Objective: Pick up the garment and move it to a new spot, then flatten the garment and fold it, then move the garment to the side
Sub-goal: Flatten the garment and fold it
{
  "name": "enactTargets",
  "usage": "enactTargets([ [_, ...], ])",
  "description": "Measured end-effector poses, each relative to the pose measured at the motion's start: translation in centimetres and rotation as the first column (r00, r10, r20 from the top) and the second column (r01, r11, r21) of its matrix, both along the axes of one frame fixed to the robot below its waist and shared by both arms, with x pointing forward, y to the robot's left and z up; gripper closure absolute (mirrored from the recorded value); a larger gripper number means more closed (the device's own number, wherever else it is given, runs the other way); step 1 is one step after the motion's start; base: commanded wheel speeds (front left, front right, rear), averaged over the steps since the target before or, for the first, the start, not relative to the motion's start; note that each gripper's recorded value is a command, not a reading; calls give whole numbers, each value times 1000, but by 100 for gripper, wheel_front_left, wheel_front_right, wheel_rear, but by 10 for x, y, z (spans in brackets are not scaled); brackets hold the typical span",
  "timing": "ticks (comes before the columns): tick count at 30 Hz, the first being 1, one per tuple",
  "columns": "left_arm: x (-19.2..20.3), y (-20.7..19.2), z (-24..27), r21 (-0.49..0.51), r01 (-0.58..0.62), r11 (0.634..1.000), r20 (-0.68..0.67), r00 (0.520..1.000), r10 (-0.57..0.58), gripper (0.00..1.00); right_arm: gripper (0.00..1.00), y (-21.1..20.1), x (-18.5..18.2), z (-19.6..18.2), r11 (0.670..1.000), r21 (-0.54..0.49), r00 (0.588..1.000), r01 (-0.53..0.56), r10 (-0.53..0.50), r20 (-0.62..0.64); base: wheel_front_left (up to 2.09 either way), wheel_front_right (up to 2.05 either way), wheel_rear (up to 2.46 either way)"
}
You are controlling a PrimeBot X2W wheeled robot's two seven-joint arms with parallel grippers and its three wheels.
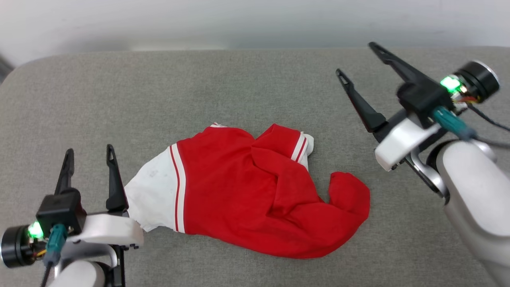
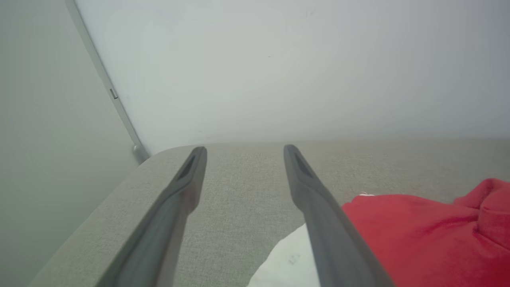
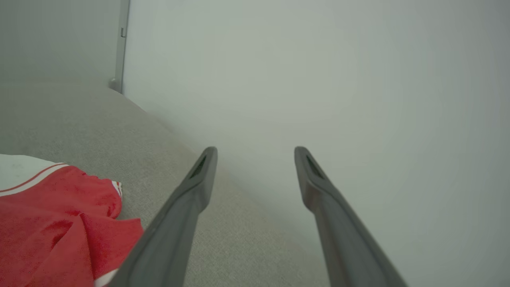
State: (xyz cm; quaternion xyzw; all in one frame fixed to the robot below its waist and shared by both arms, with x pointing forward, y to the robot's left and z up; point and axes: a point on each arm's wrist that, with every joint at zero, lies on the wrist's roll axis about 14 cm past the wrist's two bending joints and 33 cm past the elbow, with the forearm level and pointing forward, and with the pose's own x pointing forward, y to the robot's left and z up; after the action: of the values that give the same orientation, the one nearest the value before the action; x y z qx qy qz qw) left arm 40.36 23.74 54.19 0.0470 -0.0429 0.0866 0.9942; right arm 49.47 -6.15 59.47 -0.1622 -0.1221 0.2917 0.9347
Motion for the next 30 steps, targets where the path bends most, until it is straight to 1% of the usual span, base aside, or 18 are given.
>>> enactTargets([
  [3,-7,1,-6,-13,-28,1000,7,1000,28,0,0,13,8,-27,990,-125,988,-63,44,-150,0,0,0],
  [5,-11,1,-13,-26,-44,999,1,999,44,0,0,20,8,-49,975,-190,959,-117,61,-277,0,0,0],
  [8,-12,1,-19,-31,-58,998,1,998,58,0,0,25,6,-82,932,-303,893,-200,46,-447,0,0,0],
  [11,-9,2,-25,-37,-67,997,-2,998,67,0,0,28,6,-104,892,-365,817,-268,9,-577,0,0,0],
  [13,-7,2,-29,-35,-71,997,-6,997,71,0,0,34,5,-118,860,-396,769,-322,-7,-640,0,0,0],
  [14,-5,2,-31,-37,-73,997,-7,997,72,0,0,36,5,-125,844,-410,745,-347,-18,-667,0,0,0],
  [16,-1,1,-36,-42,-73,996,-13,997,73,0,0,41,7,-138,823,-421,701,-381,-40,-712,0,0,0],
  [18,5,0,-39,-42,-71,997,-11,997,70,0,0,48,7,-152,814,-410,658,-412,-46,-752,0,0,0],
  [23,14,0,-51,-45,-75,996,-31,997,74,0,0,65,5,-193,784,-405,578,-470,-73,-812,0,0,0],
  [25,17,2,-54,-42,-77,996,-33,997,76,0,0,66,-5,-216,754,-422,546,-504,-101,-832,0,0,0],
  [26,18,3,-55,-42,-82,996,-34,996,80,0,0,67,-9,-223,746,-425,535,-513,-109,-838,0,0,0],
  [27,18,4,-56,-40,-85,996,-38,996,84,0,0,68,-9,-226,738,-430,535,-519,-112,-838,0,0,0],
  [30,17,7,-60,-33,-94,995,-48,995,92,0,0,69,-11,-231,736,-425,521,-527,-115,-846,0,0,0],
])
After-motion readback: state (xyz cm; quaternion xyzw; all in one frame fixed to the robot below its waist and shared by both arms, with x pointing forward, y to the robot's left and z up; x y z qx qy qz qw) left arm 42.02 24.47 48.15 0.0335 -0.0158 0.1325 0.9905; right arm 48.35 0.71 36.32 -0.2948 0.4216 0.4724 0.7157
